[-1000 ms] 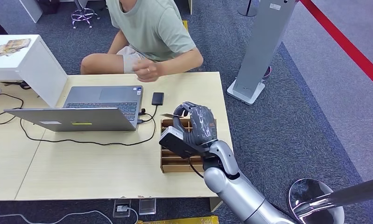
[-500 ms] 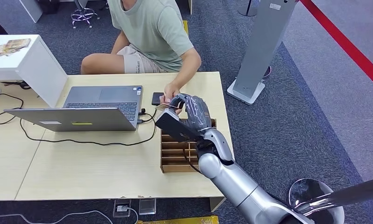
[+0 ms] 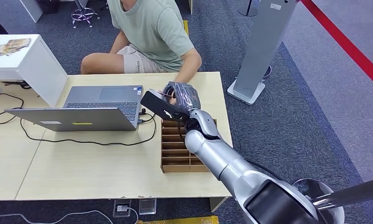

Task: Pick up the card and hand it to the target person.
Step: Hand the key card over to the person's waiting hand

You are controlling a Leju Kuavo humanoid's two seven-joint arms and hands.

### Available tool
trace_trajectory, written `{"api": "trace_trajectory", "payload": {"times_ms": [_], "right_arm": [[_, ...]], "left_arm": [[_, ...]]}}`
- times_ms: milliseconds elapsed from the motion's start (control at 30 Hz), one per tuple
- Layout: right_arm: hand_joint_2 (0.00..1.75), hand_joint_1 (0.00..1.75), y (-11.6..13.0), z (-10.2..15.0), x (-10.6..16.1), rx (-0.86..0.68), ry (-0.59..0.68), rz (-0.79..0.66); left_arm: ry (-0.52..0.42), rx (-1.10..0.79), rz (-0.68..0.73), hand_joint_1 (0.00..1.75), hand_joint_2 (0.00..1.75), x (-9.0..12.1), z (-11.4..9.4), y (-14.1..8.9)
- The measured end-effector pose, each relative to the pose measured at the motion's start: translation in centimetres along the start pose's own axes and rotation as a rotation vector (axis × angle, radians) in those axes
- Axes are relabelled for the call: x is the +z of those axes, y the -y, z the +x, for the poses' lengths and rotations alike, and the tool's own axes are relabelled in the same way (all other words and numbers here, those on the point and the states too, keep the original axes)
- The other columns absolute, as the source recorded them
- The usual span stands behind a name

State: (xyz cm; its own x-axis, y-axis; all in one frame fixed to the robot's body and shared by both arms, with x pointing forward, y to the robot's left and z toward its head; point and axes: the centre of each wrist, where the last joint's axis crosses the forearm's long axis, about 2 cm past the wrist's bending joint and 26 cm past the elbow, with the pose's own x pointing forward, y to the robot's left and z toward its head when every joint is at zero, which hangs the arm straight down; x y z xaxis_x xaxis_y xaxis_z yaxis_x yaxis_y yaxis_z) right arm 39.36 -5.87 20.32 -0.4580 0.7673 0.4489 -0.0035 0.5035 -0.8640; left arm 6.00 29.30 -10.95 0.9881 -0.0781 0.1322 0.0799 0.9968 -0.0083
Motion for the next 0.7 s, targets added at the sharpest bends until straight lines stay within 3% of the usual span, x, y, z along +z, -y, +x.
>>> {"api": "trace_trajectory", "payload": {"times_ms": [100,467,700], "right_arm": [[1.75,0.0,-0.3,-0.5,0.0,0.017,-0.026,0.018],[1.75,0.0,-0.8,-1.9,0.4,0.007,-0.055,0.013],[1.75,0.0,0.1,-2.1,0.0,-0.155,-0.026,-0.07]], "left_arm": [[-0.001,-0.009,-0.004,0.0,1.75,0.0,0.0,0.0],[0.006,-0.028,-0.013,0.0,1.75,0.0,-0.1,0.1],[0.002,-0.001,-0.005,0.0,1.75,0.0,-0.1,0.1]]}}
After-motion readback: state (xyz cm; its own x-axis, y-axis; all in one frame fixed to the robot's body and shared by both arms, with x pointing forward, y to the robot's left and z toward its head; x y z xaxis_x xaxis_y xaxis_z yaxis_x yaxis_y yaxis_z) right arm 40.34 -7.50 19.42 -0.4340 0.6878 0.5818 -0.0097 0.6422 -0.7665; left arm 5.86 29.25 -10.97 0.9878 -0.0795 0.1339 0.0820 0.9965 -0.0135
